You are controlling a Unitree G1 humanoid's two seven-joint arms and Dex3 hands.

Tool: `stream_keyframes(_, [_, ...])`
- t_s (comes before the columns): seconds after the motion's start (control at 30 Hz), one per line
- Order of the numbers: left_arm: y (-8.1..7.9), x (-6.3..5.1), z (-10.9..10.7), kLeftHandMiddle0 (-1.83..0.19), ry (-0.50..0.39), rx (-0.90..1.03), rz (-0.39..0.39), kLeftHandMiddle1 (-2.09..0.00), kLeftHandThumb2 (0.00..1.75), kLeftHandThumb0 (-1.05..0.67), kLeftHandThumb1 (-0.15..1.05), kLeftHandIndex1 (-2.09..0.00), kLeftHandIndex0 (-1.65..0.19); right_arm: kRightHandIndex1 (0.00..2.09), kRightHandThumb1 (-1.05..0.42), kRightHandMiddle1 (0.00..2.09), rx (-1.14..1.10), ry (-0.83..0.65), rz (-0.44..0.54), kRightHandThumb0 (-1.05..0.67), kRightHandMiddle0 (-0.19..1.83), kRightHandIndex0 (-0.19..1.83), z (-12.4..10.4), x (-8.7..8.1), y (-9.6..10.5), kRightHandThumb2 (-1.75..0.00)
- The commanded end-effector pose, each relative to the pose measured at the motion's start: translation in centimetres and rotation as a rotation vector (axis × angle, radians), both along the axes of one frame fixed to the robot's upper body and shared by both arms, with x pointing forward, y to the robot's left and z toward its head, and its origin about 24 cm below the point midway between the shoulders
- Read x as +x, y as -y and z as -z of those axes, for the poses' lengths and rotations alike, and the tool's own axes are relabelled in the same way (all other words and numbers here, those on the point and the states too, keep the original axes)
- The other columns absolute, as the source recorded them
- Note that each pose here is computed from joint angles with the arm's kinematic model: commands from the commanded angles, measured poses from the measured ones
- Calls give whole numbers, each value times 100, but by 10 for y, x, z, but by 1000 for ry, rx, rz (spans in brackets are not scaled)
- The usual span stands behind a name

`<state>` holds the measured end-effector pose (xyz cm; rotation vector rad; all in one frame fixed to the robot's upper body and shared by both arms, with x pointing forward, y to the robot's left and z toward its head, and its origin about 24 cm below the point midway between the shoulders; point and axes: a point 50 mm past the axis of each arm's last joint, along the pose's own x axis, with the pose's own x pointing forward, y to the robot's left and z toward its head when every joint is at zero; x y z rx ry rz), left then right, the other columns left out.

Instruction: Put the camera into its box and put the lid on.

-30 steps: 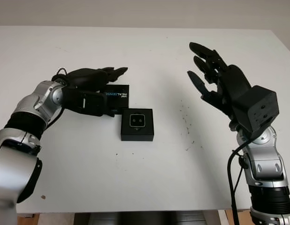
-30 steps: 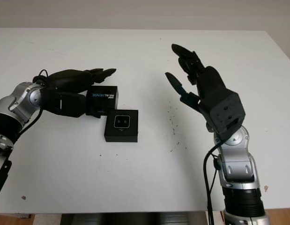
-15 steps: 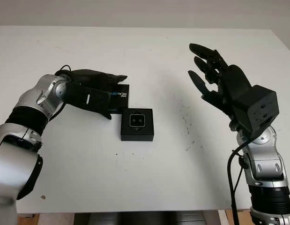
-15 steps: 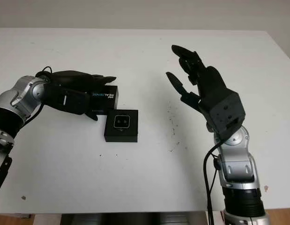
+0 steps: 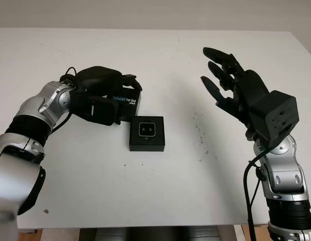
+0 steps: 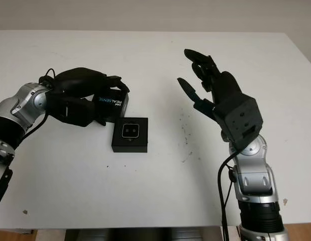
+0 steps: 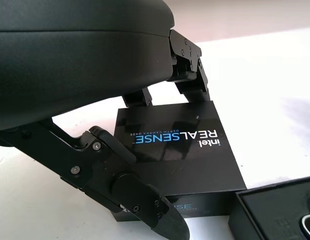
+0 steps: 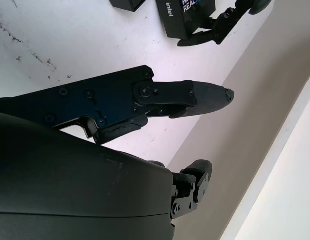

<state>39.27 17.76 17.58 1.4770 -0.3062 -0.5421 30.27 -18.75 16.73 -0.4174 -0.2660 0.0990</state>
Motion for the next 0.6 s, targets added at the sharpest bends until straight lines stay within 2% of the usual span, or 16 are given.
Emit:
stream_keyframes(0.0, [-10, -1, 7, -28, 6, -25, -43, -165, 15, -32, 105, -143, -23, 7, -105, 52, 8, 13, -10, -67, 1, 21, -1, -1, -1, -33])
stream_keyframes(0.2, [-16, 1, 4, -29, 75, -70, -114, -195, 16, -29, 105, -166, -19, 5, -105, 52, 40, -5, -18, -68, 0, 19, 1, -1, -1, -30])
stream_keyframes(0.33, [-18, 3, -1, -25, 99, -82, -170, -196, 16, -27, 105, -169, -16, 5, -105, 53, 31, -2, -19, -68, 0, 19, 2, -1, -2, -29])
stream_keyframes(0.47, [-19, 3, -11, -24, 106, -94, -185, -195, 15, -28, 105, -171, -13, 6, -105, 54, 29, 5, -21, -67, 0, 21, 3, -1, -3, -29])
stream_keyframes(0.57, [-18, 3, -23, -30, 84, -115, -199, -189, 12, -27, 105, -162, -18, 7, -105, 57, 24, -1, -10, -68, 1, 22, 4, -1, -4, -29])
